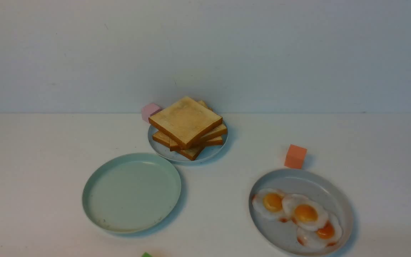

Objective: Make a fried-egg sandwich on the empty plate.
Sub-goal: Use the left arm to grab a slice of bread

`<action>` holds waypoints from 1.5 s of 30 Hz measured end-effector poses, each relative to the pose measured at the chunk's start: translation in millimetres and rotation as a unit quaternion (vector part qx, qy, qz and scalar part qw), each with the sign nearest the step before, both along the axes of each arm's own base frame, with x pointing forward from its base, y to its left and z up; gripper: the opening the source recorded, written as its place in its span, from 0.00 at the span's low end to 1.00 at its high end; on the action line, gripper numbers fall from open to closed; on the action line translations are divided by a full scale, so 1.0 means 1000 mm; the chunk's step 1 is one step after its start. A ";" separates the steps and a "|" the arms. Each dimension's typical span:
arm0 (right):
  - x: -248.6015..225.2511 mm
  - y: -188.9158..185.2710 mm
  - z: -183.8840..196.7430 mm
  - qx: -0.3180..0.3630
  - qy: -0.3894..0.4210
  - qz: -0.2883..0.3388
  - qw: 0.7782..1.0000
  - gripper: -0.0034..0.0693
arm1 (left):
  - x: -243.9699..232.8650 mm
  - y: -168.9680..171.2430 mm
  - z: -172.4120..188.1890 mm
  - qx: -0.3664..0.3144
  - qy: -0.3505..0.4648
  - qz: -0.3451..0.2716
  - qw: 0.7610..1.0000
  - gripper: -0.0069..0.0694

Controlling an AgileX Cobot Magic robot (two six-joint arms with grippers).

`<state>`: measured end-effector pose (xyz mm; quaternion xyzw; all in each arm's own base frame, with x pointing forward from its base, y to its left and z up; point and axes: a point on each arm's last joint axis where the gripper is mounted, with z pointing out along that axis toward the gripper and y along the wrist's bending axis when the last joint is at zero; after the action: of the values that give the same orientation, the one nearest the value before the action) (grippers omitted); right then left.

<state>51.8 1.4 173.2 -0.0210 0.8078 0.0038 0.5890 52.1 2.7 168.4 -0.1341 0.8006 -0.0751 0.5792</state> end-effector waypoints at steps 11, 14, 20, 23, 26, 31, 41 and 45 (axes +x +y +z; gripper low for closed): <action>0.000 0.000 0.000 0.000 0.000 0.000 1.000 0.37 | 0.000 0.000 0.000 0.000 0.000 0.000 1.000 0.40; 0.000 0.000 0.000 0.000 0.000 0.000 1.000 0.37 | 0.000 0.000 0.000 0.000 0.000 0.000 1.000 0.40; 0.000 0.000 0.000 0.000 0.000 0.000 1.000 0.37 | 0.000 0.000 0.000 0.001 0.000 0.000 1.000 0.40; 0.000 0.000 0.000 0.000 0.000 0.000 1.000 0.37 | 0.001 0.000 0.002 -0.006 -0.010 0.000 1.000 0.40; 0.000 0.000 0.000 0.000 0.000 0.000 1.000 0.37 | 0.003 -0.004 0.011 -0.108 -0.062 0.007 0.992 0.40; 0.000 0.000 0.000 0.000 0.000 0.000 1.000 0.37 | 0.005 -0.005 0.026 -0.290 -0.139 0.025 0.947 0.40; 0.000 0.000 0.000 0.000 0.000 0.000 1.000 0.37 | 0.002 -0.007 0.059 -0.279 -0.159 0.009 0.947 0.27; 0.000 0.000 0.000 0.000 0.000 0.000 1.000 0.37 | 0.011 -0.008 0.082 -0.205 -0.119 -0.007 0.972 0.11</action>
<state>51.8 1.4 173.2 -0.0210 0.8078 0.0038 0.5890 63.4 -5.7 250.1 -0.2345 0.6947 -0.2566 0.6298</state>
